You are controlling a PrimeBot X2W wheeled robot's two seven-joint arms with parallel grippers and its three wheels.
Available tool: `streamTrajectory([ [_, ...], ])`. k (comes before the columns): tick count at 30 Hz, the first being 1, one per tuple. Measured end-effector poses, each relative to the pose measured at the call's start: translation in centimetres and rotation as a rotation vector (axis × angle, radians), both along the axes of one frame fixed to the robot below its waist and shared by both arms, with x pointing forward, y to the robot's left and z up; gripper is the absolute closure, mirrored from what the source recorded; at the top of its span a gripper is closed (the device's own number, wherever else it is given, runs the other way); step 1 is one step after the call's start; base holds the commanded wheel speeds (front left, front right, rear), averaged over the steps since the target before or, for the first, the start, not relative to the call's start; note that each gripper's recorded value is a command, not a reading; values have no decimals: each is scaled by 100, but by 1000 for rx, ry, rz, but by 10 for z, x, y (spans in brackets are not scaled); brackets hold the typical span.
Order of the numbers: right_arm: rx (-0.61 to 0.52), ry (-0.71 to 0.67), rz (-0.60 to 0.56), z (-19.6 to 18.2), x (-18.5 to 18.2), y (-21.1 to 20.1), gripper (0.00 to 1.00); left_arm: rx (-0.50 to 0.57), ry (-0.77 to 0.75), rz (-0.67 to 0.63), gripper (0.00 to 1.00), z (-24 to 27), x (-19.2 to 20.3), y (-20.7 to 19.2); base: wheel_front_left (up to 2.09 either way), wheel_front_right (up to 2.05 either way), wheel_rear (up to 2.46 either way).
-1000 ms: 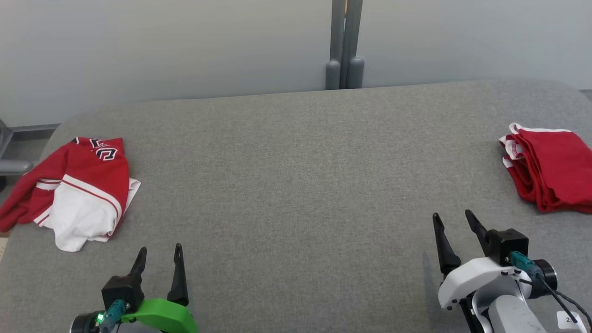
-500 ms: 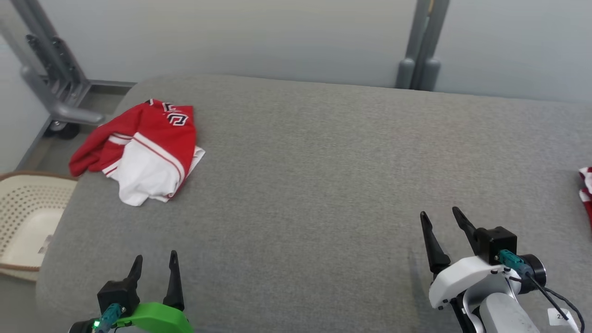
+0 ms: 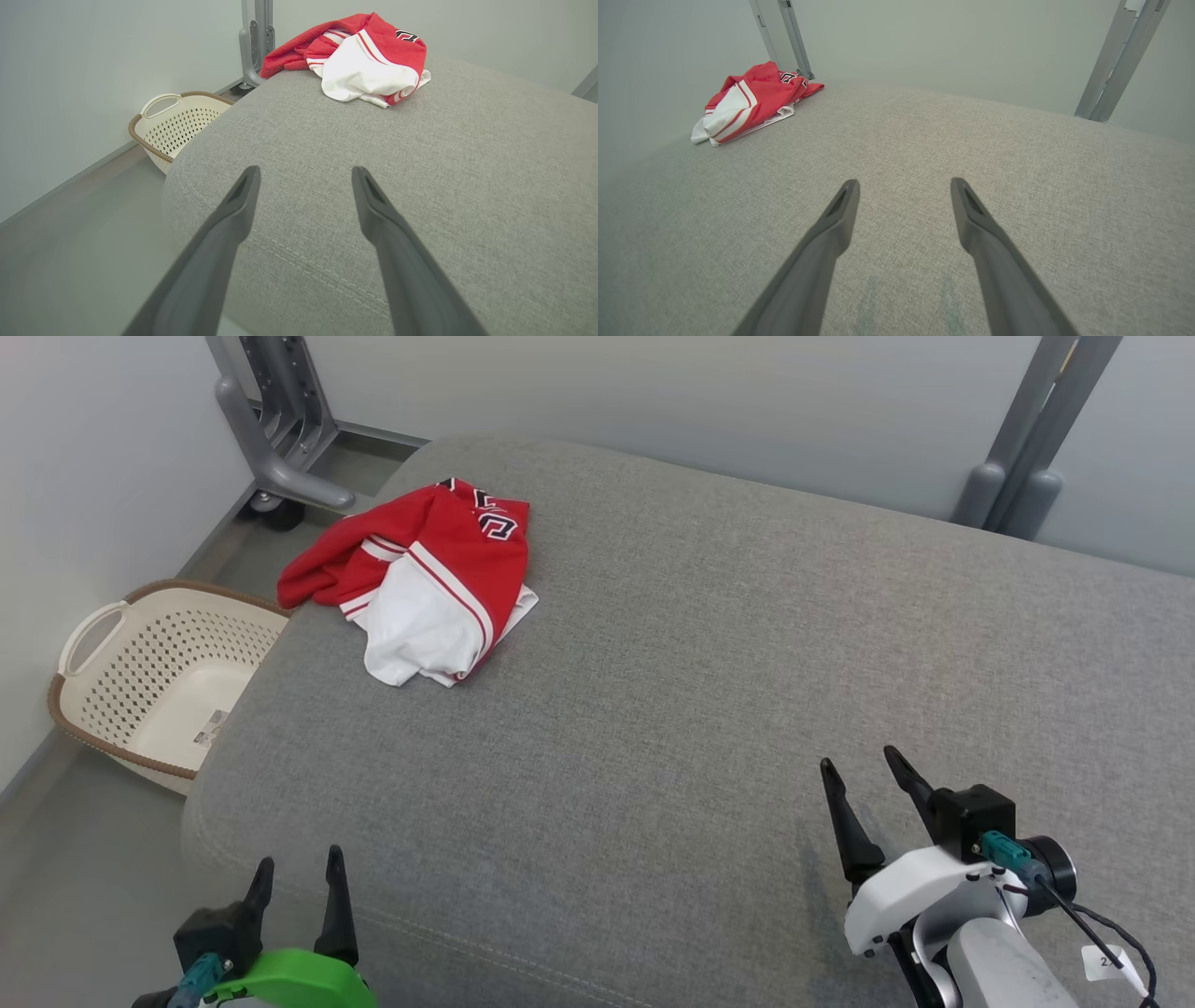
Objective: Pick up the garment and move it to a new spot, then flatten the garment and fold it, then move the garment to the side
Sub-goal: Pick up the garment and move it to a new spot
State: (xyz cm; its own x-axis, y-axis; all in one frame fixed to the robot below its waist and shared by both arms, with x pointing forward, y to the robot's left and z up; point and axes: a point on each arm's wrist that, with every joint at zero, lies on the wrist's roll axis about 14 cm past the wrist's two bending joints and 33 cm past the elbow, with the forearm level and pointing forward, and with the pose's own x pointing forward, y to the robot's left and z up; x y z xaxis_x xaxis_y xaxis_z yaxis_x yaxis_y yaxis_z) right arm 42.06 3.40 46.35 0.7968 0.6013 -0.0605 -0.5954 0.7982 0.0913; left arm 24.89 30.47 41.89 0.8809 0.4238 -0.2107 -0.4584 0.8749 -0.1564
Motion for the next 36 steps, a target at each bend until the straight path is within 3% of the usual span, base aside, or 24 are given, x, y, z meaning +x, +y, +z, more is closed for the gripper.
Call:
streamTrajectory([
  [5, -19, 0, -16, -6, 6, -7, 0, 7, -52, -53, 0, 18, 33, -1, 0, 0, 0],
  [13, -51, 9, -58, -23, 27, -22, 0, 178, -120, -201, 0, 78, 130, 20, 0, 0, 0],
  [21, -26, -49, -151, -12, 60, -51, 0, 184, -3, -280, 0, 84, 200, 42, 0, 0, 0],
  [27, -16, -97, -217, -3, 76, -77, 0, 128, 160, -325, 0, 48, 228, 48, 0, 0, 0],
  [36, -62, -96, -333, -22, 90, -129, 0, 57, 308, -338, 0, -11, 257, 53, 0, 0, 0],
])
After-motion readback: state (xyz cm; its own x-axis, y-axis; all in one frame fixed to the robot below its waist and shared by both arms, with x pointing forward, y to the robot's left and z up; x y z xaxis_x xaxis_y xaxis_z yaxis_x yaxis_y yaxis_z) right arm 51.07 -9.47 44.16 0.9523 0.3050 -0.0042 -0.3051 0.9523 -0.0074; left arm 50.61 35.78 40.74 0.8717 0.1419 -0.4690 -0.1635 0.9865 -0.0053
